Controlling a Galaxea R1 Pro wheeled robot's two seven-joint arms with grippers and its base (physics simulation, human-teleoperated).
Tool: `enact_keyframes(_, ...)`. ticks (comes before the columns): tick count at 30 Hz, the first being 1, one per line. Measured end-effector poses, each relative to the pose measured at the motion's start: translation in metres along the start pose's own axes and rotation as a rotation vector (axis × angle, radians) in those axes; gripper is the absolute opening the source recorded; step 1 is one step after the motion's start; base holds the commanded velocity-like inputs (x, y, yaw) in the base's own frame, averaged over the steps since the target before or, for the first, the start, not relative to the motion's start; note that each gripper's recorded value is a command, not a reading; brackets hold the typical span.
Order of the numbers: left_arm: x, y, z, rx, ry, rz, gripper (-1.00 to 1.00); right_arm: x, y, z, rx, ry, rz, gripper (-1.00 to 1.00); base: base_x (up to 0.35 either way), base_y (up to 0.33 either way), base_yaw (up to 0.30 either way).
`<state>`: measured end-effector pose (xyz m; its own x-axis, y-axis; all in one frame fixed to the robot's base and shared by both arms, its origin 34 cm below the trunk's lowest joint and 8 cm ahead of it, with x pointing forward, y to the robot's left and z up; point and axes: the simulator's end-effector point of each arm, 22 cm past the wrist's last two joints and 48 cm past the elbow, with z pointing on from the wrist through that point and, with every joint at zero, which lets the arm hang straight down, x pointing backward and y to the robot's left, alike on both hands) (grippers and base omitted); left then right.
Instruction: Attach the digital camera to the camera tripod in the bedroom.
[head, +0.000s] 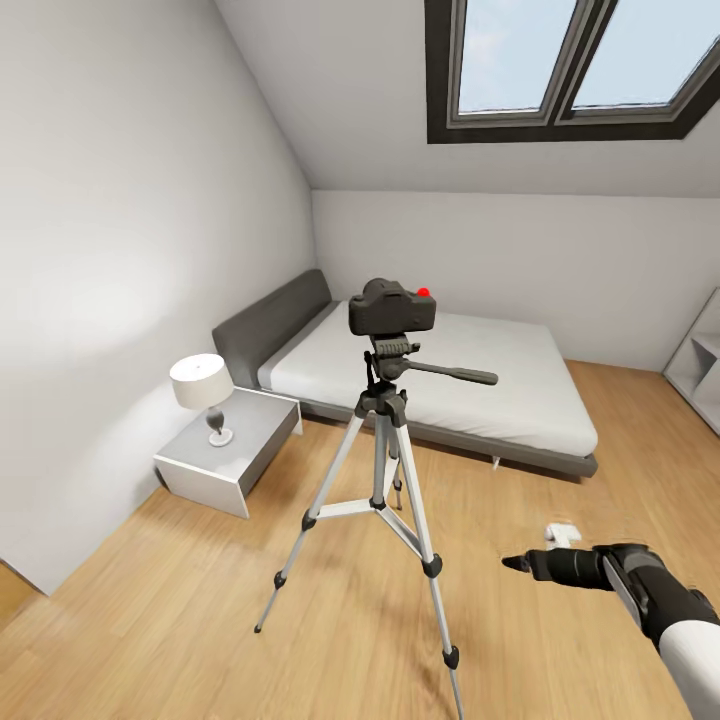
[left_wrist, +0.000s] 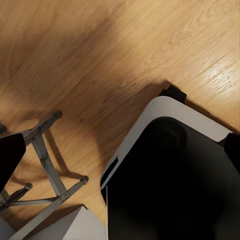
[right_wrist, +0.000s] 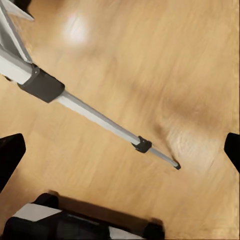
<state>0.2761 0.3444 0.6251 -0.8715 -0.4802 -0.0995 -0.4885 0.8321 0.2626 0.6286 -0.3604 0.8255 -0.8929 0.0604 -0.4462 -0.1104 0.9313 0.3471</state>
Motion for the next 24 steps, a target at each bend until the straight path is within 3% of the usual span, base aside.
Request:
enact_keyframes(3,0.002,-0.001,0.0,0.001,0.001,-0.001,1.0,0.045,-0.039,0.003,0.097,0.07,0.032,1.0,0.0,0.0,0.0)
enact_keyframes(8,0.005,-0.001,0.0,0.001,0.003,0.0,1.0,0.092,-0.069,0.003,0.164,0.112,0.05,1.0,0.0,0.0,0.0)
enact_keyframes(15,0.006,-0.001,0.0,0.002,0.002,0.002,1.0,0.151,-0.083,0.003,0.188,0.168,0.081,1.0,0.0,0.0,0.0)
enact_keyframes(24,0.006,-0.001,0.0,0.002,0.001,0.001,1.0,0.166,-0.086,0.002,0.199,0.179,0.084,1.0,0.0,0.0,0.0)
